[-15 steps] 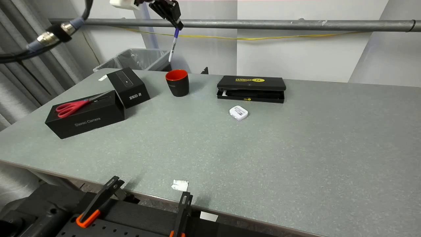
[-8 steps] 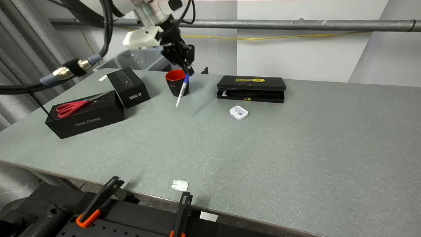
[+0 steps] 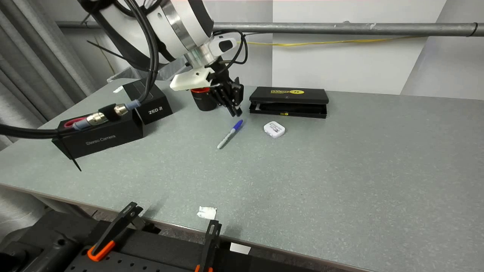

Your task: Take the blue pen out of the red and black mug

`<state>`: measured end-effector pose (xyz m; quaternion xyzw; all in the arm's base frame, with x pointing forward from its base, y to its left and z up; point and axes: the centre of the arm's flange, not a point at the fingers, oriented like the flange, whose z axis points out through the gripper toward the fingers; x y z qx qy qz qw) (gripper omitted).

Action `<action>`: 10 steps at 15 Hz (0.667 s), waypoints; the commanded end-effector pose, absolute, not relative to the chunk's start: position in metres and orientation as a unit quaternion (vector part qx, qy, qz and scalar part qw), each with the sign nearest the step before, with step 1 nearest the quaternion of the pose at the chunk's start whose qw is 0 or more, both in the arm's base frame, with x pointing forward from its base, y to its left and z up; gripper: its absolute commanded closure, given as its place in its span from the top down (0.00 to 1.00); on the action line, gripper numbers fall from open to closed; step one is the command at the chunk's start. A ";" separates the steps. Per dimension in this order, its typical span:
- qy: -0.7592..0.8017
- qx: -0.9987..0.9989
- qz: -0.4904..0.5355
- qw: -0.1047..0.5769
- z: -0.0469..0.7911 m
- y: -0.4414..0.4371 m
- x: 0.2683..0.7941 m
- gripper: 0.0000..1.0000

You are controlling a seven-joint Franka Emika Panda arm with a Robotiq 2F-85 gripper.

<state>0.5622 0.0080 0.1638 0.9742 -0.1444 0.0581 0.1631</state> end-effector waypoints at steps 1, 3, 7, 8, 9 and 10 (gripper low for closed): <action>-0.133 0.974 0.069 0.169 0.166 0.016 0.577 0.48; -0.129 0.974 0.078 0.167 0.174 0.020 0.581 0.64; -0.128 0.974 0.093 0.161 0.186 0.026 0.590 0.95; -0.129 0.974 0.096 0.160 0.188 0.026 0.592 1.00; -0.129 0.974 0.097 0.159 0.190 0.027 0.594 1.00; -0.126 0.975 0.092 0.157 0.192 0.027 0.594 1.00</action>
